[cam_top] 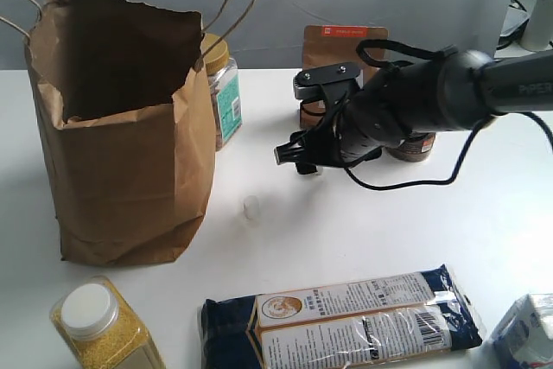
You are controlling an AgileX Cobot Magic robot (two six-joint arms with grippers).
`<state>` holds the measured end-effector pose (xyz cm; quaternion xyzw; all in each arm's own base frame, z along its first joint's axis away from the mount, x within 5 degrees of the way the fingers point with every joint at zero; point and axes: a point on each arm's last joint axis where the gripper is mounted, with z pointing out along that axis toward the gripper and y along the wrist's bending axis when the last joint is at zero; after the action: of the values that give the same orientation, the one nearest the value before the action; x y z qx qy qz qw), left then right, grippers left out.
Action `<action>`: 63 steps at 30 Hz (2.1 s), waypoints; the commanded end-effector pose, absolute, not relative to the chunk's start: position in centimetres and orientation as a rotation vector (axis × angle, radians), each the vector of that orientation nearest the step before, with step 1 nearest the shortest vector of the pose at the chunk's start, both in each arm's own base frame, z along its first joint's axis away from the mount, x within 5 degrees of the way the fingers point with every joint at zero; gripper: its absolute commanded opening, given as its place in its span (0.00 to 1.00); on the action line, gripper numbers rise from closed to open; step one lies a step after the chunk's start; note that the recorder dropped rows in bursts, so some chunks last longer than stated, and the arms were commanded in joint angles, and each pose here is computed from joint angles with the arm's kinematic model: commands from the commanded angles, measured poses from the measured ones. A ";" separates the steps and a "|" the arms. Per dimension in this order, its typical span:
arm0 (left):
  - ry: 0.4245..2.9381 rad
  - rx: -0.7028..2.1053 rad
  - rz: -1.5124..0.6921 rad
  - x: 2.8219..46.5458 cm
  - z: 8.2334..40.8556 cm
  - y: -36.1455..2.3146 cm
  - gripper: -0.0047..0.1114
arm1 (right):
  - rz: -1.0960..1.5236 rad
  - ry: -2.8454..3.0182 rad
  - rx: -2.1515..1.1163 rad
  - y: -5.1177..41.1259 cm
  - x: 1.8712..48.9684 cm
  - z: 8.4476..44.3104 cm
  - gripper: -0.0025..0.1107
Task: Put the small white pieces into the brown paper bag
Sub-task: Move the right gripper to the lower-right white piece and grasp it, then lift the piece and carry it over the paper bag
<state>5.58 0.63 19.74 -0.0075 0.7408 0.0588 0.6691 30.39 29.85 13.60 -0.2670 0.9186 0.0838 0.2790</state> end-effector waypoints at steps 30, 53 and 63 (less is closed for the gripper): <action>1.667 -0.011 0.127 5.6 19.7 0.6 0.04 | 0.141 2.573 -0.703 29.0 31.8 10.4 0.02; 1.667 -0.011 0.127 5.6 19.7 0.6 0.04 | 0.727 2.050 -0.778 22.7 13.9 29.5 0.02; 1.667 -0.011 0.127 5.6 19.7 0.6 0.04 | 0.869 1.912 -0.909 28.8 11.2 35.7 0.02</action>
<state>5.58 0.63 19.74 -0.0075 0.7408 0.0588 0.6691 11.03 27.02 34.95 -0.3505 0.7623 0.3524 0.4146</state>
